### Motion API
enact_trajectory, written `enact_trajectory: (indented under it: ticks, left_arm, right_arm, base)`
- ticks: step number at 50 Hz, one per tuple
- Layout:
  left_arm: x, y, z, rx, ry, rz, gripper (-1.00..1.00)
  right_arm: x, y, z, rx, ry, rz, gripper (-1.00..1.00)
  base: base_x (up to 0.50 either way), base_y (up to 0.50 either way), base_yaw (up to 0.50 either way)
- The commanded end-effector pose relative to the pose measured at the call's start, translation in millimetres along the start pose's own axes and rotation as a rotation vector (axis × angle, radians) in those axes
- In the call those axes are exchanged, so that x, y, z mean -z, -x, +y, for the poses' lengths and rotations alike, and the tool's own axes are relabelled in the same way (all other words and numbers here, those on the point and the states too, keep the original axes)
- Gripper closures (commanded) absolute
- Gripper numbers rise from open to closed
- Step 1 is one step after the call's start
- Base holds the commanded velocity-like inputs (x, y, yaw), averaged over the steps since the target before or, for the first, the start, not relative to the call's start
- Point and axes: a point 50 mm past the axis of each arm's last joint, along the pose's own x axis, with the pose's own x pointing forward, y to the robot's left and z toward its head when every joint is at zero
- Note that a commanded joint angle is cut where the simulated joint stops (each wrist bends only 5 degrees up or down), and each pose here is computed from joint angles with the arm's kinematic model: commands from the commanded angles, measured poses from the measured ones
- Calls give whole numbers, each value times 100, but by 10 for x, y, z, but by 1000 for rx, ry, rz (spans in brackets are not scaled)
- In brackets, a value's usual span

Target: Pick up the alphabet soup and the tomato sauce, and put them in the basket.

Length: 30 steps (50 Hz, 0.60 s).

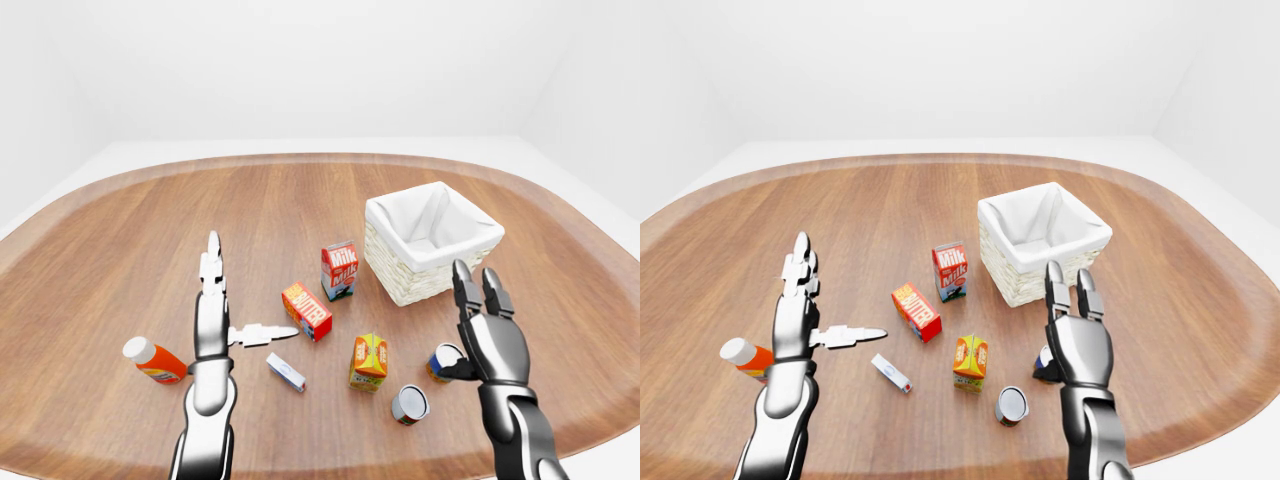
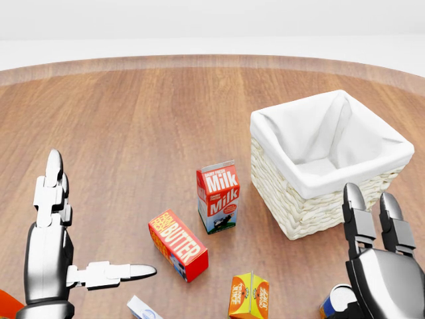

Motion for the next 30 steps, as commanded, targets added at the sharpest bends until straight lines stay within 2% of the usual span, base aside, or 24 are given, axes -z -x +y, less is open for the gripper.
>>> enact_trajectory:
  ticks: [1,30]
  left_arm:
    - [-16,0,10,-6,2,-6,-100]
    - [-34,1,15,-7,4,-14,-100]
  right_arm:
    - [96,3,71,-47,27,25,-100]
    - [277,-93,286,-84,96,49,-100]
  base:
    - [0,0,0]
    - [0,0,0]
